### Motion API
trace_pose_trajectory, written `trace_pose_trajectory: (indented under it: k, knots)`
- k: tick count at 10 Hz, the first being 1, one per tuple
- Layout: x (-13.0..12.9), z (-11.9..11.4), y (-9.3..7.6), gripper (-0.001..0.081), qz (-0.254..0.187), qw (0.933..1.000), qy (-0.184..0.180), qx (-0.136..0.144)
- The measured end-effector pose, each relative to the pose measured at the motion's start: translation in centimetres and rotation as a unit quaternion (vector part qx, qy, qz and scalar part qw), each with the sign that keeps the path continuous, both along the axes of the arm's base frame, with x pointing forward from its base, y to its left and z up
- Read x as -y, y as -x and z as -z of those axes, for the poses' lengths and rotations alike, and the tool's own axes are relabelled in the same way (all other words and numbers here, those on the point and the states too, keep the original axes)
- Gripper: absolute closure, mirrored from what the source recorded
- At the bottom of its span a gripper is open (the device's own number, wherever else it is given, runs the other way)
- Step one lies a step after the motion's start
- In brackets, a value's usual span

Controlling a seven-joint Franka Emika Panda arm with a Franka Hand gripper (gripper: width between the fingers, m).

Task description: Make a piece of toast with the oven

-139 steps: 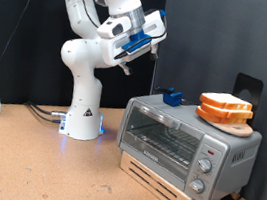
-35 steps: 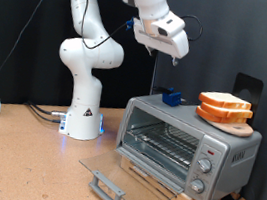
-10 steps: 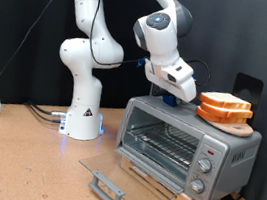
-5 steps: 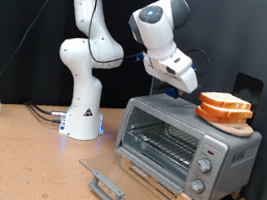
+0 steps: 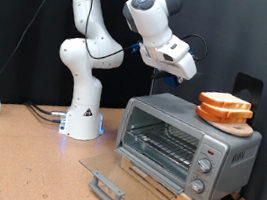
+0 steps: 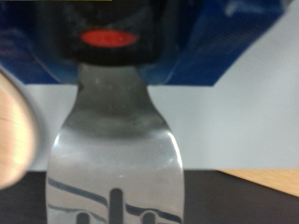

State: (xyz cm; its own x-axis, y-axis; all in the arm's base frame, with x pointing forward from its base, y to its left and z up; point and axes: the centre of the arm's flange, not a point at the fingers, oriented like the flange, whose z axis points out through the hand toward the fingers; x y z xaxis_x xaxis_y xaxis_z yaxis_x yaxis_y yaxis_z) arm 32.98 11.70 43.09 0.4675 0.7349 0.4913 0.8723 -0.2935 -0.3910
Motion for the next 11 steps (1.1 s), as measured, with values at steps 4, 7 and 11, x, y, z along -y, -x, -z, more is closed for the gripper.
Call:
trace_pose_trajectory:
  k: [4,7,11]
  knots:
    - [4.7,-1.6,-2.6,0.0393,0.011,0.994,0.013,0.108]
    - [7.4,-3.2,-4.1,0.0393,-0.051,0.9882,0.064,0.129]
    - [8.1,-3.9,-5.5,0.0393,-0.04,0.9674,0.093,0.232]
